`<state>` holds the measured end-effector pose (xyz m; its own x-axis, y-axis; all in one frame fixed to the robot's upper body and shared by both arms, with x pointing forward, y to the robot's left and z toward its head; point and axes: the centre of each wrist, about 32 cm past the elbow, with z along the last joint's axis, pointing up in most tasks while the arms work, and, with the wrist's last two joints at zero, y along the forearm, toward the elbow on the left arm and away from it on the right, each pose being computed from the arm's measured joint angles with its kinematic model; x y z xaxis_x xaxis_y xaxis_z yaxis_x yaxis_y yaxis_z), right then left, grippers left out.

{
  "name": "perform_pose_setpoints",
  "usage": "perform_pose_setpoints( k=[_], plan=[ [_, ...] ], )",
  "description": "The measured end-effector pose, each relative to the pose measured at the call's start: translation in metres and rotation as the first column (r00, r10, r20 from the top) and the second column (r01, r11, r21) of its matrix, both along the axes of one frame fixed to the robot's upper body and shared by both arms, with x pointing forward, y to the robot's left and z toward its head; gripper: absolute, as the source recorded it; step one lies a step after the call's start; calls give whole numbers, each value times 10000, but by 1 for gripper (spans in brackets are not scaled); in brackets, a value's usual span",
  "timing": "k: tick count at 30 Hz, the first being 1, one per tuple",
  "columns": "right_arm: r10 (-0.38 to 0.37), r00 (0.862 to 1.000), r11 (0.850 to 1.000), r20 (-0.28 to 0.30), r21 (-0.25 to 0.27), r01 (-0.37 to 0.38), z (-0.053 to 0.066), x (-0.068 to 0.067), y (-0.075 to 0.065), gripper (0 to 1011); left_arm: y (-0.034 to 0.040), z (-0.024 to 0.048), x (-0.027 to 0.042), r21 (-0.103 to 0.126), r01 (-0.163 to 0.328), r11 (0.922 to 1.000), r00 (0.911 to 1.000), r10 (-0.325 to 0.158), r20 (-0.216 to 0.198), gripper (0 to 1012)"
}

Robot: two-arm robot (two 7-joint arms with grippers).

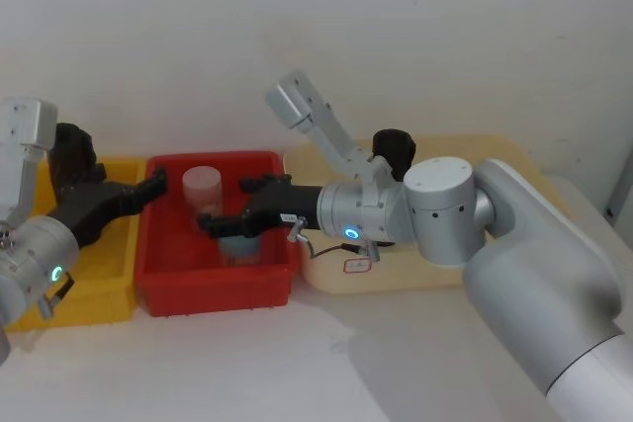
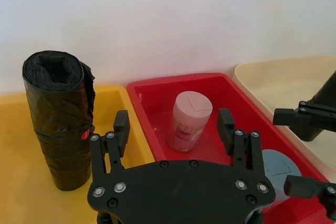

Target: Pick up the garbage bag with the one hand and transfer it to the other hand.

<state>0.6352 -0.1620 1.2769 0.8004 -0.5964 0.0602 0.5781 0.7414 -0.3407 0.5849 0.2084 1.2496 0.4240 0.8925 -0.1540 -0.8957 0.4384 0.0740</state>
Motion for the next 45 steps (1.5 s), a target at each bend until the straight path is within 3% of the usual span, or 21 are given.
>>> perform_pose_setpoints(
  k=[12,42,45],
  plan=[
    [-141,9979,9990,-636,423,168,-26,11,32,1000,-1,0,0,-1,1,10000,10000,-1,0,1002],
    [-138,9989,9969,-458,-786,102,-259,68,15,1000,0,0,0,-1,1,10000,10000,-1,0,1001],
    [-115,9990,9967,-443,-814,78,-268,68,12,956,0,0,0,-1,0,10000,10000,0,0,1001]
  ],
)
